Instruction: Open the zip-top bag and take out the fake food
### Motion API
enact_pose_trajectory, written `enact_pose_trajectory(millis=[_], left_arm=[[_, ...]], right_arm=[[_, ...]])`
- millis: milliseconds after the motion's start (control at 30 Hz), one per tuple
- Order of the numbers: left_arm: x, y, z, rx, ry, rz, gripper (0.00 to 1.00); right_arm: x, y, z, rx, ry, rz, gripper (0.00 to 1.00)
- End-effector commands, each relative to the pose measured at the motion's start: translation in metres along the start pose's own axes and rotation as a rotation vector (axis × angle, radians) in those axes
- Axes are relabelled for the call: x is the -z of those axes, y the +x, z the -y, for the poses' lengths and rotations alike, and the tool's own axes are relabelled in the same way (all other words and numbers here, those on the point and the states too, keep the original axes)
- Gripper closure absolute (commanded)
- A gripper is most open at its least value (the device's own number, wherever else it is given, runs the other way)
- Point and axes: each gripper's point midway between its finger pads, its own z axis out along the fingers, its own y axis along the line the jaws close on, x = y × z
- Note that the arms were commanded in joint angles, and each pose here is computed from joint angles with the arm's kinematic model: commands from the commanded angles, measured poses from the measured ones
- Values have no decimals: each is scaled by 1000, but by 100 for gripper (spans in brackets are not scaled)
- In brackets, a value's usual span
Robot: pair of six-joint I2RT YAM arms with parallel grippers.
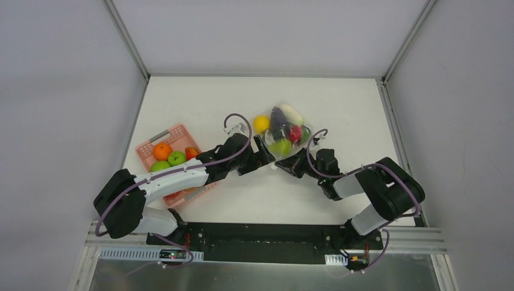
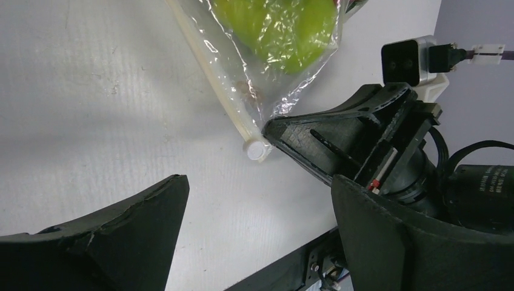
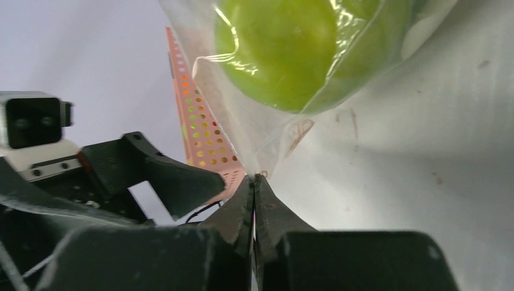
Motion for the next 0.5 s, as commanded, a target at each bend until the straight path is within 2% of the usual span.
enact_pose_trajectory(millis=[0,133,300,467], left_arm=[[-8,-3,19,82,93,-2,11],[-14,1,27,170,151,-25,22],[-19,1,23,257,186,-27,38],[-25,1,24,308,231,-34,47]], right_arm=[[0,-7,-45,-59,-112,4,100],[2,-9,-56,-139,-132,7,100],[5,-15,-65,-146,-132,27,100],[7,-14,-70,-131,-130,11,100]])
